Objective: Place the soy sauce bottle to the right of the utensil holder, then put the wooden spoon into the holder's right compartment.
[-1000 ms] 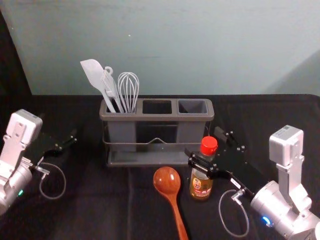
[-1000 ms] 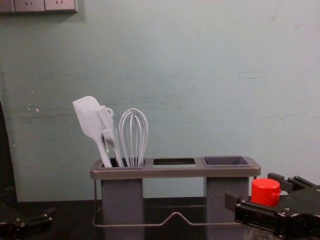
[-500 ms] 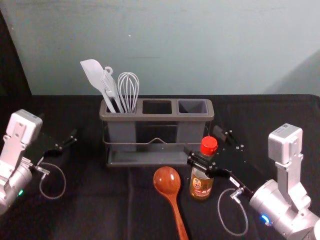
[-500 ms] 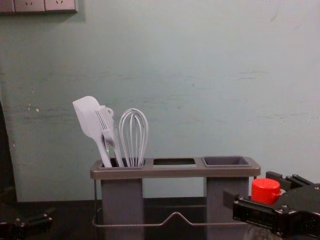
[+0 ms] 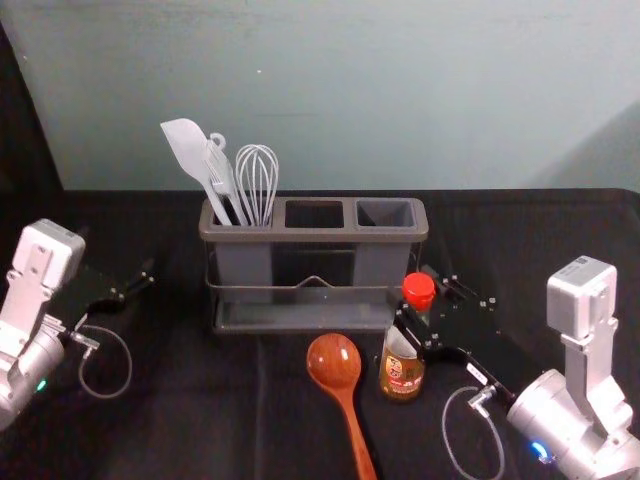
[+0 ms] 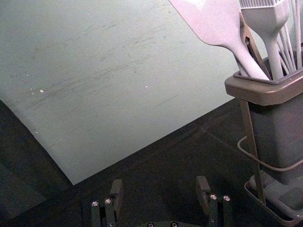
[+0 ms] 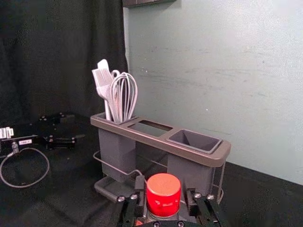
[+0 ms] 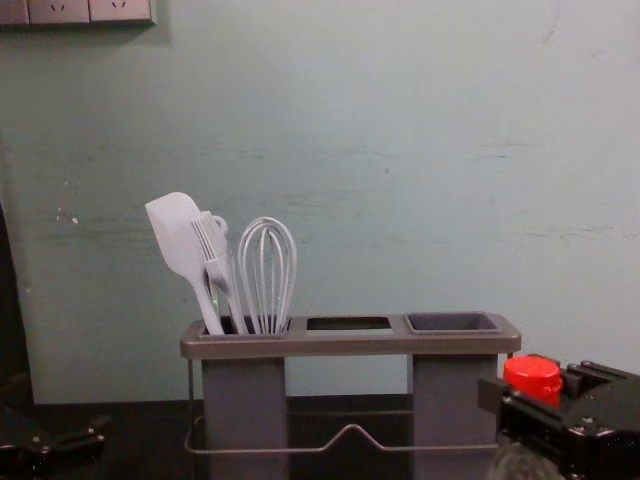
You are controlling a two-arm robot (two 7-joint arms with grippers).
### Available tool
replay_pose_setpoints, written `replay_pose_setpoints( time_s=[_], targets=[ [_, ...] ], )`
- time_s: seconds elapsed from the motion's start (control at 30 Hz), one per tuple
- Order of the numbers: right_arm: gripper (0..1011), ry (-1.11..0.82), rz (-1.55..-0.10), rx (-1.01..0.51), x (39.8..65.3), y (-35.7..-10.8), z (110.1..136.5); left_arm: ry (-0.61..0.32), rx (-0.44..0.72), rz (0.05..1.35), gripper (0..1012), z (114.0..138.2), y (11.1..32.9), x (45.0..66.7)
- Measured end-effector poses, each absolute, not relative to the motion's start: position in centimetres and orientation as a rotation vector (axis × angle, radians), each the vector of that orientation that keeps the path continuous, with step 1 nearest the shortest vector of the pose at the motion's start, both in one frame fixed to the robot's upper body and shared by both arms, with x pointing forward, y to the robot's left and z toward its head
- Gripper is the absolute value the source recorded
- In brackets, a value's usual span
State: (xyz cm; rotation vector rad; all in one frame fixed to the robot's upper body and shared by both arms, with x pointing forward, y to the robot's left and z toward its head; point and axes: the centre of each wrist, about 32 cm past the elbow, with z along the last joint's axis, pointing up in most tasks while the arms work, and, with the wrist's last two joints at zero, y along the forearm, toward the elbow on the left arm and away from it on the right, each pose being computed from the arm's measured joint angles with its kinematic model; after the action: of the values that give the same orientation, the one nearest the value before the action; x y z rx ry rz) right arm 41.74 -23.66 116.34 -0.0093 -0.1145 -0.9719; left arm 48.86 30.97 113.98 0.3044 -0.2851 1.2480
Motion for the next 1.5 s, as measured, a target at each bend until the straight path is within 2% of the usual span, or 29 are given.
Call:
replay_pose_setpoints(
  time_s=[0.03,0.1,0.17,0.47,0.7,0.83,1.03,1.5],
  targets=[
    [552,-0.114,-0.972,-0.009,41.7,-23.7,116.3,-0.285,0.304,1.248,1011,114.0,31.0,48.9],
    [430,-0.118,-0.974,-0.006,41.7,-23.7,116.4,-0.285,0.304,1.248,1011,114.0,31.0,48.9],
    [381,-0.121,-0.975,-0.004,41.7,-23.7,116.5,-0.285,0.304,1.248,1011,114.0,31.0,48.9],
    [382,-0.168,-1.002,0.021,41.1,-24.3,117.9,-0.285,0.304,1.248,1011,114.0,31.0,48.9],
    [381,-0.193,-1.067,0.016,41.0,-26.5,118.4,-0.285,0.304,1.248,1012,114.0,31.0,48.9],
    [381,-0.193,-1.107,0.003,41.9,-27.6,118.3,-0.285,0.304,1.248,1011,114.0,31.0,48.9],
    [381,-0.195,-1.117,-0.005,43.2,-28.0,118.1,-0.285,0.304,1.248,1012,114.0,31.0,48.9],
    [381,-0.199,-1.092,-0.003,47.6,-27.2,117.0,-0.285,0.304,1.248,1011,114.0,31.0,48.9]
  ],
)
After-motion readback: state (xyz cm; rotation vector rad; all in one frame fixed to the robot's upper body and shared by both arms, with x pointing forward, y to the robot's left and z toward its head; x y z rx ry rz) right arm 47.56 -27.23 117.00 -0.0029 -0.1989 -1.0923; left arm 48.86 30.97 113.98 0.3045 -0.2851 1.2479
